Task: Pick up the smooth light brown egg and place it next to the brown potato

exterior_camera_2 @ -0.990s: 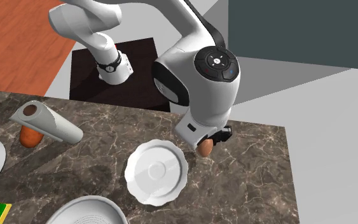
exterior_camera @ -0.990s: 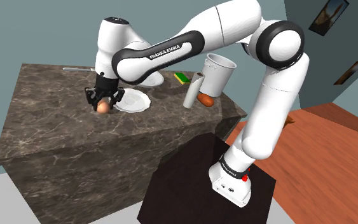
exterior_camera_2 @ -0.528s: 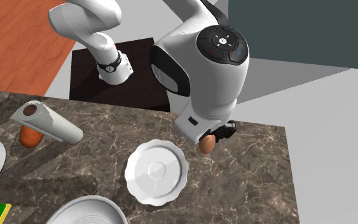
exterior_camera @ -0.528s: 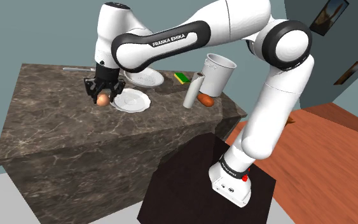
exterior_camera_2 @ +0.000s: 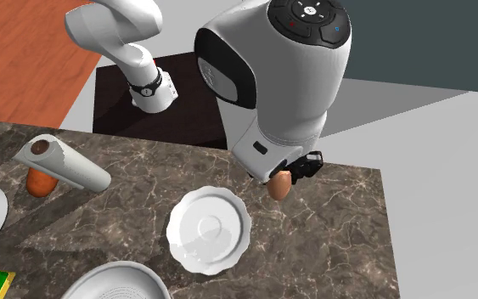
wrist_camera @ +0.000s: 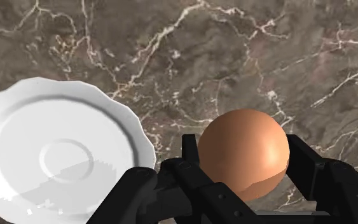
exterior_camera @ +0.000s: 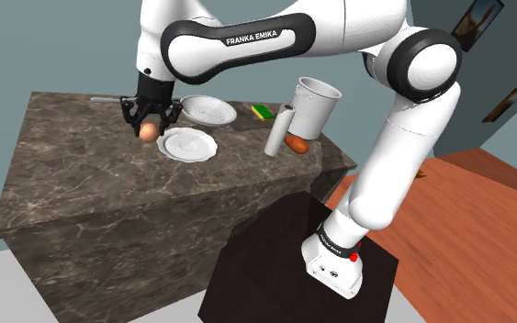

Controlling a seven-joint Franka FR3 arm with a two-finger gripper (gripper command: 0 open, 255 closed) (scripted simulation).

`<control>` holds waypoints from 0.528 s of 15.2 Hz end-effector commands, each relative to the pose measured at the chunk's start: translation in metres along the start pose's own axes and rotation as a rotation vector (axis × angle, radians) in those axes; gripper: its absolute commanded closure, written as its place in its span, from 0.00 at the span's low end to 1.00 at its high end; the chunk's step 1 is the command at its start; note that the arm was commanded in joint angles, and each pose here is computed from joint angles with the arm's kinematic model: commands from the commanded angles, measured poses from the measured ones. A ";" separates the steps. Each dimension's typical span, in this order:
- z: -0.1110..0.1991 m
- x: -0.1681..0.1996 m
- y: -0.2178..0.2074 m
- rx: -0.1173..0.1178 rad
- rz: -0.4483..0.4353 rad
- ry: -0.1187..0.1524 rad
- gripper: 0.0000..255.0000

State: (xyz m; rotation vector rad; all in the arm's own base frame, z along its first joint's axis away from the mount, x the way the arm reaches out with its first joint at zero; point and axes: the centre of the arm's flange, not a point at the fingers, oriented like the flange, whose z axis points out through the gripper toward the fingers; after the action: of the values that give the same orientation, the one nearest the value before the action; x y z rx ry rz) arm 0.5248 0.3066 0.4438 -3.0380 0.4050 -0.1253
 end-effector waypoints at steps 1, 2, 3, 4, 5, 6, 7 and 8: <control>-0.011 0.001 -0.001 0.000 0.000 0.000 1.00; -0.016 0.001 -0.002 0.000 0.000 0.000 1.00; -0.021 0.002 -0.002 0.000 0.000 0.000 1.00; -0.027 0.002 -0.003 0.000 0.000 0.000 1.00; -0.028 0.002 -0.003 0.000 0.000 0.000 1.00; -0.029 0.005 0.010 0.000 0.000 0.000 1.00; -0.030 0.008 0.023 0.000 0.000 0.000 1.00; -0.031 0.011 0.036 0.000 0.000 0.000 1.00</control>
State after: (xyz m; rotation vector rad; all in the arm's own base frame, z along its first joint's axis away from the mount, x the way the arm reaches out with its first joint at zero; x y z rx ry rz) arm 0.5254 0.2782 0.4717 -3.0382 0.4067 -0.1255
